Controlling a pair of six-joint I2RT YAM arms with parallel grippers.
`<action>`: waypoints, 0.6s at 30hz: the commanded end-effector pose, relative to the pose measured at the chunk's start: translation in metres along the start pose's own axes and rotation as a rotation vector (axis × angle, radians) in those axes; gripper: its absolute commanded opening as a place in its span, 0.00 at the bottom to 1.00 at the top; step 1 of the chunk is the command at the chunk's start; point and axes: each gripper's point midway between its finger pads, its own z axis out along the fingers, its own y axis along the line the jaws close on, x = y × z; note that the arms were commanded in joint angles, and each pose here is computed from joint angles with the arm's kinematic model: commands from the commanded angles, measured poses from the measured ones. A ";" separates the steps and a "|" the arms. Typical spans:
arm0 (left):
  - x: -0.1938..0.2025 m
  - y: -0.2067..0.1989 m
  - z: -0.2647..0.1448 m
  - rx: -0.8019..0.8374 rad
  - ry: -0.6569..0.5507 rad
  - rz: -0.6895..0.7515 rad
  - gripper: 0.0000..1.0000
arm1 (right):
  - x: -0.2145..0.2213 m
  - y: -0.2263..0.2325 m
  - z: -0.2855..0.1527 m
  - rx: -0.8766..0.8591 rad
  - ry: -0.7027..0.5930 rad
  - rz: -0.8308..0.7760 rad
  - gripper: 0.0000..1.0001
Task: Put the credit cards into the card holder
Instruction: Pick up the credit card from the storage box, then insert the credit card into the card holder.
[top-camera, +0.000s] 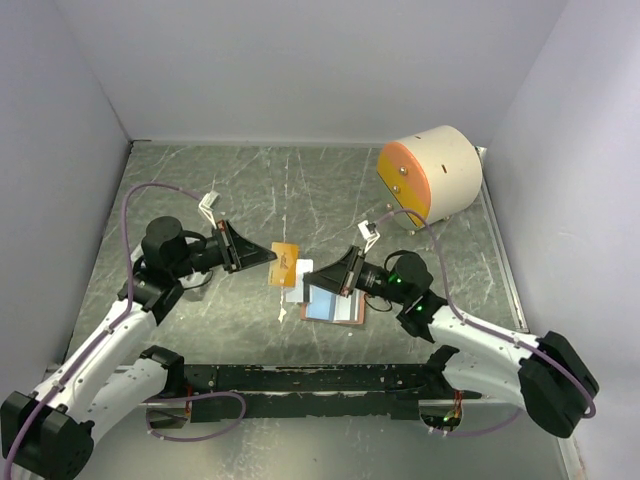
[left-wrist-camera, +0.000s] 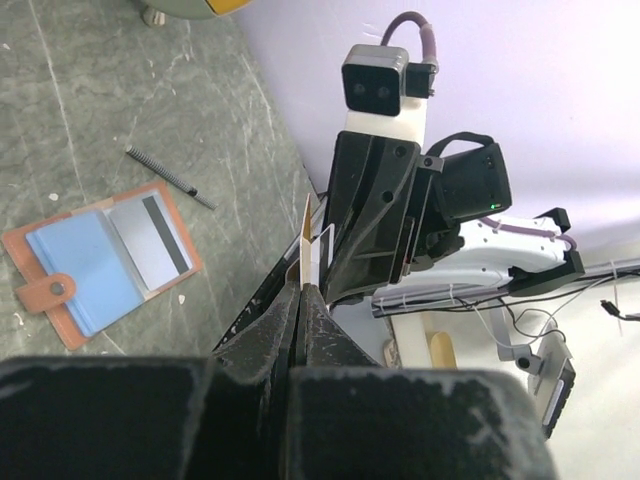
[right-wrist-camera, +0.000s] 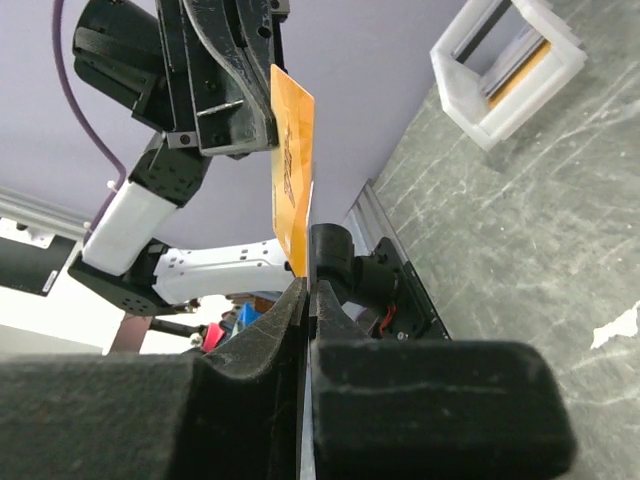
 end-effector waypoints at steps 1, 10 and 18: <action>-0.002 0.007 0.000 -0.051 0.010 0.049 0.07 | 0.003 -0.020 -0.012 0.100 -0.006 -0.048 0.00; 0.025 0.063 0.012 -0.224 0.115 0.066 0.07 | 0.009 -0.120 -0.059 0.607 -0.034 -0.040 0.00; 0.083 0.080 0.040 -0.151 0.315 0.041 0.07 | 0.012 -0.167 -0.084 0.809 -0.036 -0.039 0.00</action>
